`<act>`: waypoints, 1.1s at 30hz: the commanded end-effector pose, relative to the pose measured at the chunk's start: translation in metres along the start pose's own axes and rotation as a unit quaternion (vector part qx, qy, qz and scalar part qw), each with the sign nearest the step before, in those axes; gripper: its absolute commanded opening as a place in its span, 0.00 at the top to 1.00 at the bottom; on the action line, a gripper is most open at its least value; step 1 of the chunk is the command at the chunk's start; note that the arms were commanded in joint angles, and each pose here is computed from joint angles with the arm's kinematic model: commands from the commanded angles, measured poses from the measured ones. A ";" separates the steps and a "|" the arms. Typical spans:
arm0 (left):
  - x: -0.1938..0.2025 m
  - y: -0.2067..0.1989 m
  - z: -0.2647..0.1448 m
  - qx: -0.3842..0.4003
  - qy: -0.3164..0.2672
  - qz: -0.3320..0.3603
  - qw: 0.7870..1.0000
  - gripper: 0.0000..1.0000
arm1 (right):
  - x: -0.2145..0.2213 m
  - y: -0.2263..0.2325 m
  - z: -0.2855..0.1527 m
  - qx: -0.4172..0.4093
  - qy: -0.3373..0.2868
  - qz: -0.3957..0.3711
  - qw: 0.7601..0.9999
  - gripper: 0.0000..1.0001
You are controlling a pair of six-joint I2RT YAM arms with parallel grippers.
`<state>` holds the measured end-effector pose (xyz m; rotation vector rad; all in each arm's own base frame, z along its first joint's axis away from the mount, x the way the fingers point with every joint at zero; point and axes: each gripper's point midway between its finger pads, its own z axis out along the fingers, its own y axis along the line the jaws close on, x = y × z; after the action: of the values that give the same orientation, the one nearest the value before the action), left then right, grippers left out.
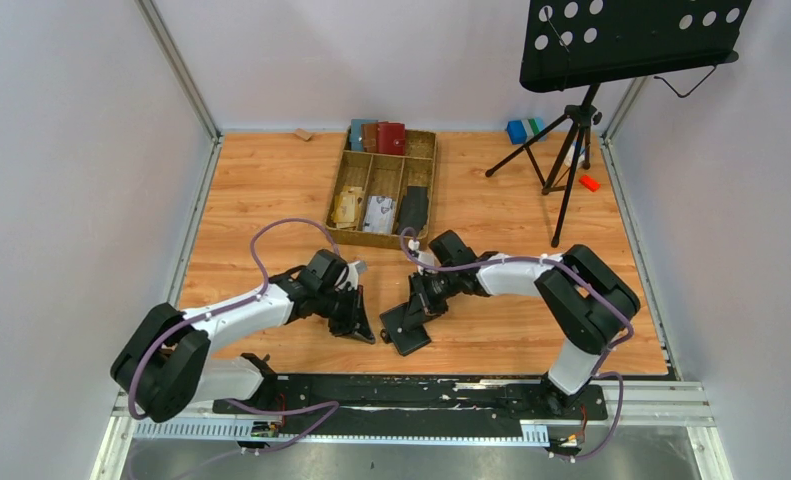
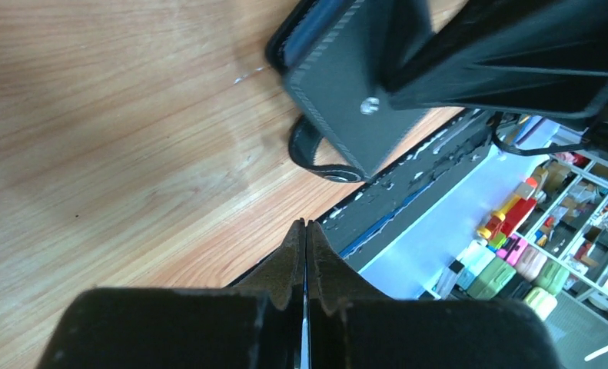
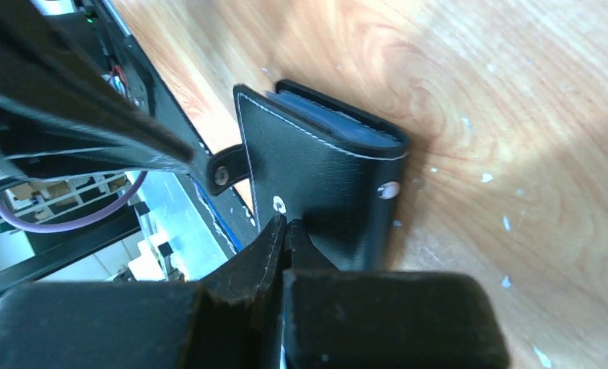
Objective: Take the credit cards out of the card holder
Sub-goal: Close the card holder at the center of the board.
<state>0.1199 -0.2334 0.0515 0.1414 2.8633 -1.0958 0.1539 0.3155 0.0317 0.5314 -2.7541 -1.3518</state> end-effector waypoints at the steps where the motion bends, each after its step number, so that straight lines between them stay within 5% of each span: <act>1: -0.004 -0.002 0.009 0.013 0.002 0.006 1.000 1.00 | -0.041 0.039 -0.026 -0.017 -0.087 -0.082 0.993 1.00; 11: -0.032 -0.027 0.023 0.017 0.009 0.040 0.999 1.00 | -0.083 0.036 -0.112 0.073 -0.225 -0.093 0.967 1.00; 18: -0.084 -0.012 -0.041 -0.131 -0.141 0.109 0.975 0.96 | -0.113 0.010 -0.211 0.190 -0.382 -0.090 0.900 0.88; 21: -0.108 -0.016 -0.078 -0.174 -0.198 0.145 0.954 0.79 | -0.120 0.009 -0.242 0.219 -0.430 -0.114 0.868 0.75; 24: -0.124 -0.018 -0.109 -0.207 -0.246 0.193 0.927 0.47 | -0.123 0.007 -0.265 0.253 -0.470 -0.129 0.836 0.69; 27: -0.137 -0.006 -0.134 -0.248 -0.286 0.212 0.901 0.02 | -0.123 -0.007 -0.285 0.298 -0.507 -0.117 0.801 0.65; 31: -0.164 0.018 -0.161 -0.302 -0.331 0.210 0.869 0.00 | -0.116 -0.026 -0.302 0.347 -0.535 -0.117 0.762 0.61; 33: -0.178 0.031 -0.176 -0.323 -0.362 0.195 0.852 0.00 | -0.111 -0.044 -0.319 0.380 -0.552 -0.095 0.736 0.49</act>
<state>0.2623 -0.1478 0.1703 0.2553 2.2943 -0.2567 0.3116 0.1273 0.2023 0.1108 -4.1715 -0.8393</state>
